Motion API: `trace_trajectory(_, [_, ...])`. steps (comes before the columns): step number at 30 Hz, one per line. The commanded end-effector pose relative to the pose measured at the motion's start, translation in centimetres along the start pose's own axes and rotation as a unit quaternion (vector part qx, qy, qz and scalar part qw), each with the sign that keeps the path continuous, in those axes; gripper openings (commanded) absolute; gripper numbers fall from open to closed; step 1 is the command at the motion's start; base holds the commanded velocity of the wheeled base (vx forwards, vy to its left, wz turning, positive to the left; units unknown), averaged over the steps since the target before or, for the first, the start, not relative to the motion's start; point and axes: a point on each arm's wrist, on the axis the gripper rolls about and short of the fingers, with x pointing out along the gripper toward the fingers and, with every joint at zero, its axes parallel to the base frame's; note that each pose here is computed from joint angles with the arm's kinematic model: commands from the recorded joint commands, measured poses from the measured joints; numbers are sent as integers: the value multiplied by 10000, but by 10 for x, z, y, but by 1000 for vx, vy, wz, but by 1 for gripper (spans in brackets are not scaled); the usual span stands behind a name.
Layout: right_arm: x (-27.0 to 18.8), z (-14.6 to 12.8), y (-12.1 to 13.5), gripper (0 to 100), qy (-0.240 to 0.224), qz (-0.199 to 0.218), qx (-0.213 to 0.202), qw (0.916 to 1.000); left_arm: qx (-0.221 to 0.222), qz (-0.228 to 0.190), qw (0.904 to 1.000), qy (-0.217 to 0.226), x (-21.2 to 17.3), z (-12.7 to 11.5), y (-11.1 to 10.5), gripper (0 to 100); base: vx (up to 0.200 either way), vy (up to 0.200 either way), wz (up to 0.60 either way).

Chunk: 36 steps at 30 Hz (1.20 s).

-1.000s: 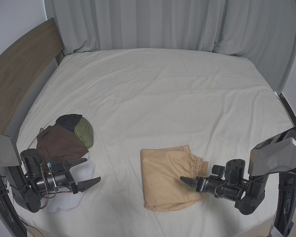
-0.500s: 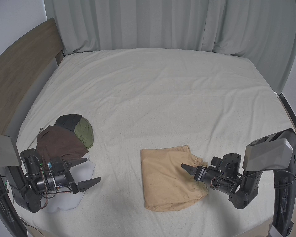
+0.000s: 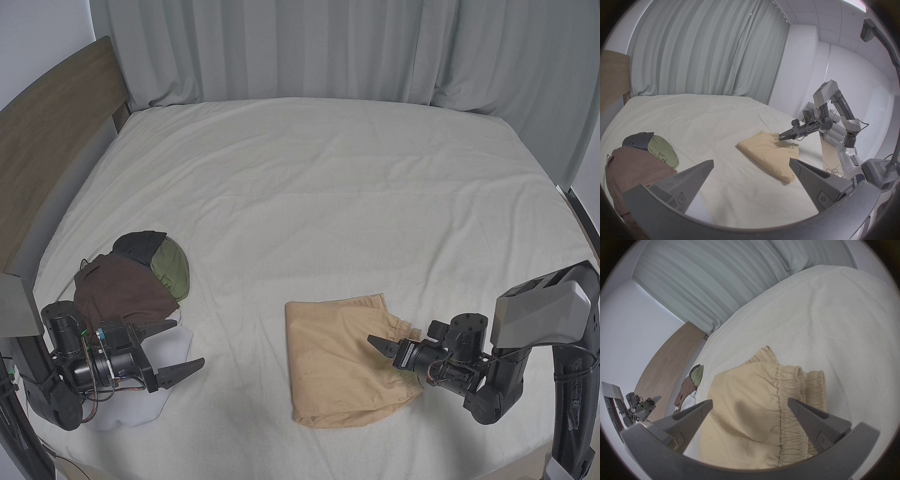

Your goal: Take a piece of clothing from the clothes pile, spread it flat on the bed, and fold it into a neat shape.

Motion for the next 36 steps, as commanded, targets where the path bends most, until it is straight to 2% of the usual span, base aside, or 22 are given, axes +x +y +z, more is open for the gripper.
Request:
trace_trajectory(1, [-18,8,9,100,-21,91,-57,9999,-20,-4,10000,19,0,-1,0,100,0,0,0])
trace_trajectory(5, [-44,6,11,100,368,336,-339,9982,-24,-5,10000,25,1,-2,0,100,0,0,0])
trace_trajectory(9, [-59,0,-4,100,625,129,-788,9948,-26,-21,10000,31,1,-2,-1,100,0,0,0])
trace_trajectory(12, [-65,-4,-9,100,779,51,-925,9926,-26,-21,10000,31,1,-2,-1,100,0,0,0])
trace_trajectory(25, [-59,-28,-29,100,1317,-240,-780,9879,-53,-34,10000,56,1,-3,-2,100,0,0,0])
trace_trajectory(36, [-47,-38,-36,100,1432,-291,-683,9869,-53,-34,10000,56,1,-3,-2,100,0,0,0])
